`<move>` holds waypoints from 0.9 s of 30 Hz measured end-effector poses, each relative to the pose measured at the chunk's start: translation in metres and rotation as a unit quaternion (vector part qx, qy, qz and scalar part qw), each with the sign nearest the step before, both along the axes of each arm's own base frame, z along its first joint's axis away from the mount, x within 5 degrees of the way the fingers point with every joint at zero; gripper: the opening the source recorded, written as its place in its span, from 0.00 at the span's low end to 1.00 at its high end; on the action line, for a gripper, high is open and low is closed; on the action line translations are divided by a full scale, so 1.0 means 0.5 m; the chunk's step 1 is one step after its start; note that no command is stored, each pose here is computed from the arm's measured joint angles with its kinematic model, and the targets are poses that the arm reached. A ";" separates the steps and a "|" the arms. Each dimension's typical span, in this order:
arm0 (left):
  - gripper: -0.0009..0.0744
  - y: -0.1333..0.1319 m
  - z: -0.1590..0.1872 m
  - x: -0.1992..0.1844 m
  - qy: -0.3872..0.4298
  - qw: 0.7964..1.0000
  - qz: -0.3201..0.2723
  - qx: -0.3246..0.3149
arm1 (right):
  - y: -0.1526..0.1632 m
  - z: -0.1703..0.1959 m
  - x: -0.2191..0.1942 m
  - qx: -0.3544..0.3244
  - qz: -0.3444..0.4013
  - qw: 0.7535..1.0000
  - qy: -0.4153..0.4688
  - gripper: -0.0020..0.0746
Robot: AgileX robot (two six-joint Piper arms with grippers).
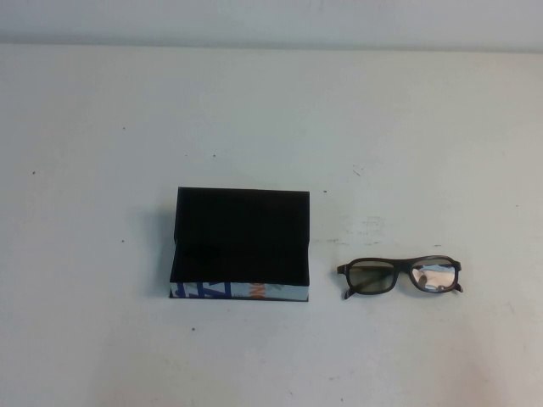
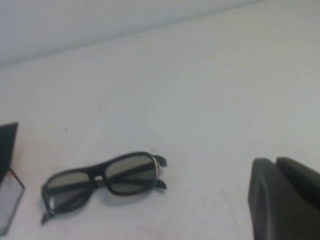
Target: Return glasses to glasses case
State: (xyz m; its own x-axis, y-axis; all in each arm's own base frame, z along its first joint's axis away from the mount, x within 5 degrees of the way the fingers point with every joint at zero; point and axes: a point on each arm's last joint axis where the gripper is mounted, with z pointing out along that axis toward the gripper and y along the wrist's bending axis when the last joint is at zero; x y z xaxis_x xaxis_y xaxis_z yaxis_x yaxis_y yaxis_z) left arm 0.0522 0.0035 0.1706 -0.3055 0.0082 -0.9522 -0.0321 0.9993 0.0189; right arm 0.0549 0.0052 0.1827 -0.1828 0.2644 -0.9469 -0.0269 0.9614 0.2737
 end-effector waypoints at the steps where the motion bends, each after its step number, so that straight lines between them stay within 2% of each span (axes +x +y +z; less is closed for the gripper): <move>1: 0.01 0.000 0.000 0.000 0.000 1.000 0.000 0.000 | 0.001 0.003 0.000 0.015 0.000 1.000 -0.008 0.01; 8: 0.01 0.000 0.000 0.000 0.000 1.000 0.000 0.000 | 0.002 0.031 0.003 0.176 -0.010 0.982 -0.071 0.01; 16: 0.01 0.000 0.000 0.000 0.000 1.000 0.000 0.000 | -0.001 0.038 0.003 0.241 -0.017 0.967 -0.084 0.01; 22: 0.01 0.000 0.000 0.000 0.000 1.000 0.000 0.000 | 0.019 0.023 -0.001 0.282 0.016 0.959 -0.008 0.01; 27: 0.01 0.000 0.000 0.000 0.000 1.000 0.000 0.000 | 0.048 0.084 -0.001 0.256 0.076 0.959 0.095 0.01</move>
State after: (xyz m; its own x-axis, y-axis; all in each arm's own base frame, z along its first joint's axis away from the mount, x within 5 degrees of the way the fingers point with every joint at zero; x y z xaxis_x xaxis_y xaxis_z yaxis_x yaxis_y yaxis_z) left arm 0.0522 0.0035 0.1706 -0.3055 0.0082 -0.9522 -0.0321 0.9993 0.0189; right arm 0.0545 0.0292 0.2248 -0.4116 0.6423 -0.6466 -0.0592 0.6891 0.7222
